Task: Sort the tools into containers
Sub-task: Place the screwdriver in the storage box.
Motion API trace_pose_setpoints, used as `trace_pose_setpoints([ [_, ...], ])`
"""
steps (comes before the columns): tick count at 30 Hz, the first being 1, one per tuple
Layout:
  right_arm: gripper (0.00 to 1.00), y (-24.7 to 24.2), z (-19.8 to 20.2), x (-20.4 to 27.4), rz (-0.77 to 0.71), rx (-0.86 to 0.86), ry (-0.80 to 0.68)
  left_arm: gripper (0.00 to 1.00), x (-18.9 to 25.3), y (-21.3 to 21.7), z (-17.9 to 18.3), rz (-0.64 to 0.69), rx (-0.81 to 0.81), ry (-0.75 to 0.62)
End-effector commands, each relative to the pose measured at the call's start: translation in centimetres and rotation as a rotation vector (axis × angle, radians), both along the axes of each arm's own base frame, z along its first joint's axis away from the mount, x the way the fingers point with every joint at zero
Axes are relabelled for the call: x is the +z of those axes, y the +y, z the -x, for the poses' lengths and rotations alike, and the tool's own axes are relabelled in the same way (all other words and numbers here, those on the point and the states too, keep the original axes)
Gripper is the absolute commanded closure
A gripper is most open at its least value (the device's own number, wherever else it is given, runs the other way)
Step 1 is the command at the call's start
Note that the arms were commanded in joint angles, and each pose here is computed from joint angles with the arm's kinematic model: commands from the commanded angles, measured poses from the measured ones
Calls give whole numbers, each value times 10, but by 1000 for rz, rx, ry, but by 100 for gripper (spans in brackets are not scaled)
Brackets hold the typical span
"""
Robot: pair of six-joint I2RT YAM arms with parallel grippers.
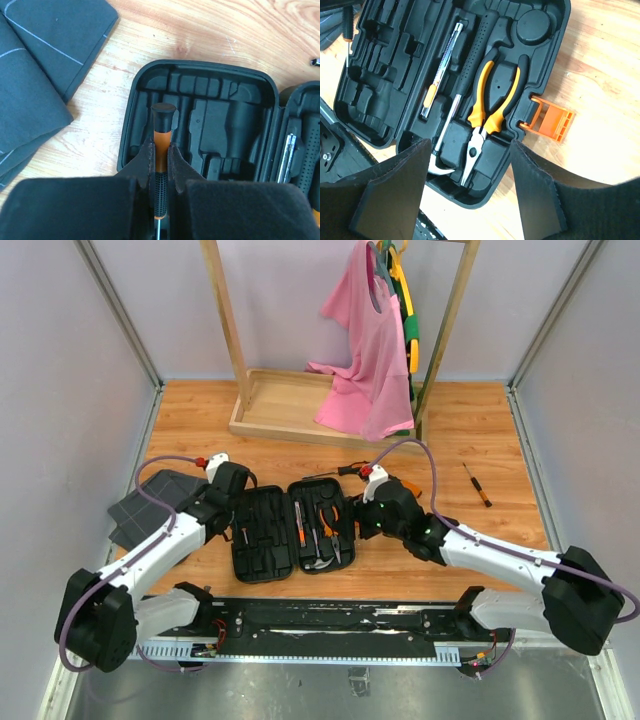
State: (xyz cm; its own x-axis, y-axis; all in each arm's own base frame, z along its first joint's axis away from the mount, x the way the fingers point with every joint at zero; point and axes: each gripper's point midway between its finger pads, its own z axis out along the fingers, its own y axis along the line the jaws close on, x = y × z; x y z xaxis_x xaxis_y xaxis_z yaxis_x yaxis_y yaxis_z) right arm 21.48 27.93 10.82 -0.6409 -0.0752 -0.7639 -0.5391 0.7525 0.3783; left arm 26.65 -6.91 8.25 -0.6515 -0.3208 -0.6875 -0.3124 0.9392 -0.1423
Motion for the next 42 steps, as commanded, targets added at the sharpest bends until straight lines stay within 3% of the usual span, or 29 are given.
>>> trace_pose_setpoints([
  [1, 34, -13, 3, 0, 38, 15, -15, 100, 5, 5, -16, -30, 40, -34],
  [20, 32, -19, 2, -4, 70, 8, -8, 99, -20, 17, -25, -182, 40, 59],
  [42, 31, -23, 5, -9, 57, -20, 12, 60, -25, 6, -22, -126, 0, 76],
])
